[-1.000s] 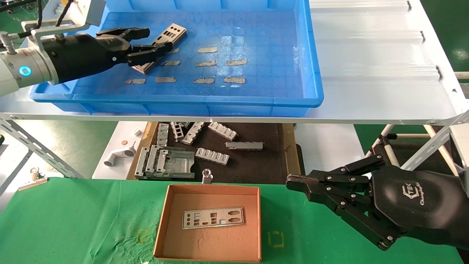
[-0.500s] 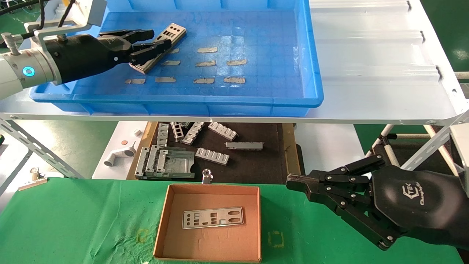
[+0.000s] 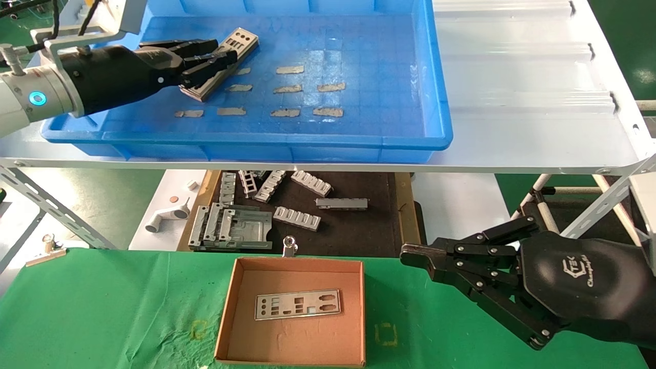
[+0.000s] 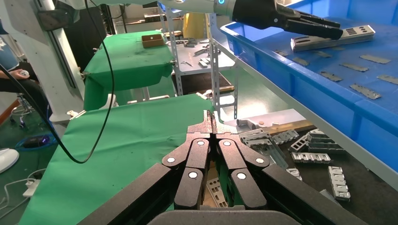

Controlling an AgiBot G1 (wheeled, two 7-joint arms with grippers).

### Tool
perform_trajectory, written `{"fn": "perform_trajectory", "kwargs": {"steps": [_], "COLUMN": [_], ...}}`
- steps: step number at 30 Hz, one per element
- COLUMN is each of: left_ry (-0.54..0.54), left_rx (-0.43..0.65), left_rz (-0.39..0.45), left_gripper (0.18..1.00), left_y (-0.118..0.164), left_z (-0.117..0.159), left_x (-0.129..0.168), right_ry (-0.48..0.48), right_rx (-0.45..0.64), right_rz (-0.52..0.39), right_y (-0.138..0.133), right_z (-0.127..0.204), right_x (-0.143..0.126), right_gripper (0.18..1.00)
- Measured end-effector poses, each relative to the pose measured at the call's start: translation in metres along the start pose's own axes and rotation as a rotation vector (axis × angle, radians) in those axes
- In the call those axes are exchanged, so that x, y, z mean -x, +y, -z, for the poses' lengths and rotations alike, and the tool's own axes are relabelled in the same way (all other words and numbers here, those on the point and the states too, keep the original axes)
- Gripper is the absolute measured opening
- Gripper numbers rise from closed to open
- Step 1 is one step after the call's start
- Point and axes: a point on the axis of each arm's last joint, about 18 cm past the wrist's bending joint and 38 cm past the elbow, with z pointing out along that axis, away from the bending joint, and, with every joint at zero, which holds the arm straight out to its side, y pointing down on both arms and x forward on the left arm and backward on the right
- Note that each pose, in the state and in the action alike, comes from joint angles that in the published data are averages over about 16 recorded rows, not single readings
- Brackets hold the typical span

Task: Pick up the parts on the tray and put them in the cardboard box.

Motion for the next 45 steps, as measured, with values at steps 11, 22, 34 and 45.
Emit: {"fn": "perform_trajectory", "kwargs": {"steps": [11, 22, 34, 45], "left_ry": [0.034, 0.205, 0.427, 0.654], "left_rx": [-0.044, -0.116, -0.159, -0.083], "left_rz": [-0.023, -0.116, -0.280, -0.332], "left_gripper": [0.434, 0.433, 0.433, 0.432], "left_y": [-0.015, -0.042, -0.052, -0.008], "left_z": [0.011, 0.052, 0.104, 0.138], "left_x": [0.001, -0.013, -0.050, -0.118], "right_ry": [0.000, 0.000, 0.000, 0.000], "right_rx": [0.000, 0.000, 0.000, 0.000], "right_rz": [0.000, 0.000, 0.000, 0.000], "right_y": [0.000, 0.000, 0.000, 0.000], "right_z": [0.000, 0.000, 0.000, 0.000], "right_x": [0.000, 0.000, 0.000, 0.000], "right_gripper": [0.191, 0.191, 0.191, 0.191]}}
